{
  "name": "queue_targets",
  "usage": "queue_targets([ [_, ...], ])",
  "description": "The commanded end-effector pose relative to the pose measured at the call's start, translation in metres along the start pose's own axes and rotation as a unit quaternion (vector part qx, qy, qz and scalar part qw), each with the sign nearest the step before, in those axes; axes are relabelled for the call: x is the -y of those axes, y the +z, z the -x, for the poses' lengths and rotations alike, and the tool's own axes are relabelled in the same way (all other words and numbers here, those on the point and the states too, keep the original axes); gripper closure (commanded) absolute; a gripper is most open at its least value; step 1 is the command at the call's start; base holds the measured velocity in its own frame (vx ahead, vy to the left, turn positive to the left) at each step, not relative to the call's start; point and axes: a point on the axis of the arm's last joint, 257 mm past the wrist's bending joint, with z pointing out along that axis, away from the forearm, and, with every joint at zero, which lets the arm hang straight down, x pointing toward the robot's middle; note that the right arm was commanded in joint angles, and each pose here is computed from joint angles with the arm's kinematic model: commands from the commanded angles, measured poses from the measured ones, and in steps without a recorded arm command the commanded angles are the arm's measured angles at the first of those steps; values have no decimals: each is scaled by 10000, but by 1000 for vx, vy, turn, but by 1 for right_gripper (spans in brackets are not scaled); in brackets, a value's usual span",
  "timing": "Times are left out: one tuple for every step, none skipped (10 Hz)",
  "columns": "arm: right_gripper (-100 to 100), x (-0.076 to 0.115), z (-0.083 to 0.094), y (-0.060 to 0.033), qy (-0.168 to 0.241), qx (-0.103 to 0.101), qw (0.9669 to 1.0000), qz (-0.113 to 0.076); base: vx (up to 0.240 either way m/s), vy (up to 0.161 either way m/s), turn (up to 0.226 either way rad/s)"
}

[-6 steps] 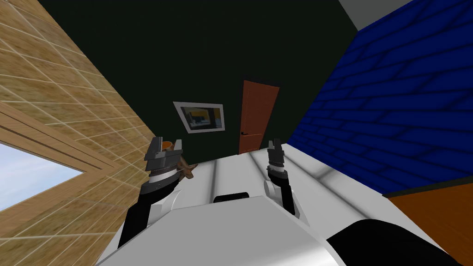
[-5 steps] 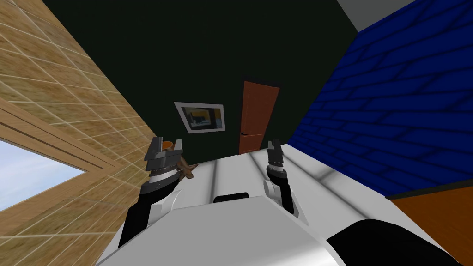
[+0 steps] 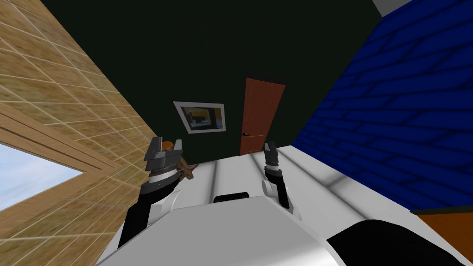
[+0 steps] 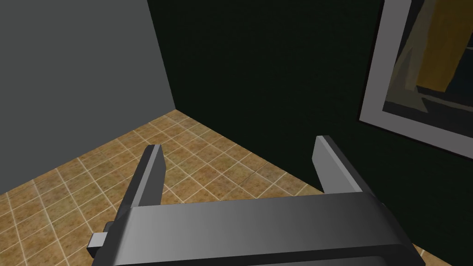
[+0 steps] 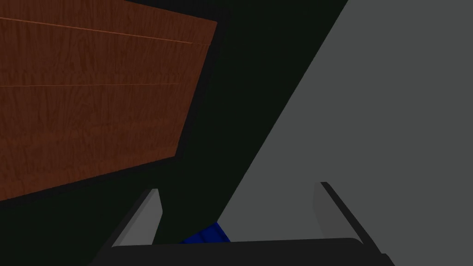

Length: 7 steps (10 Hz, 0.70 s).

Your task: Pull the door open

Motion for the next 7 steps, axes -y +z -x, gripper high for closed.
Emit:
queue_targets([
  [-100,177,-45,-44,127,-58,9998,-149,126,-45,126],
  [-100,272,-69,-72,180,-83,9995,-228,127,-53,120],
  [-100,359,-90,-98,231,-106,9992,-299,105,-40,61],
  [-100,447,-111,-124,281,-129,9988,-372,87,-34,78],
  [-100,540,-133,-153,338,-150,9983,-448,88,-34,92],
  [-100,646,-156,-190,392,-172,9976,-540,79,-49,86],
  [-100,744,-177,-224,444,-192,9969,-625,79,-71,74],
])
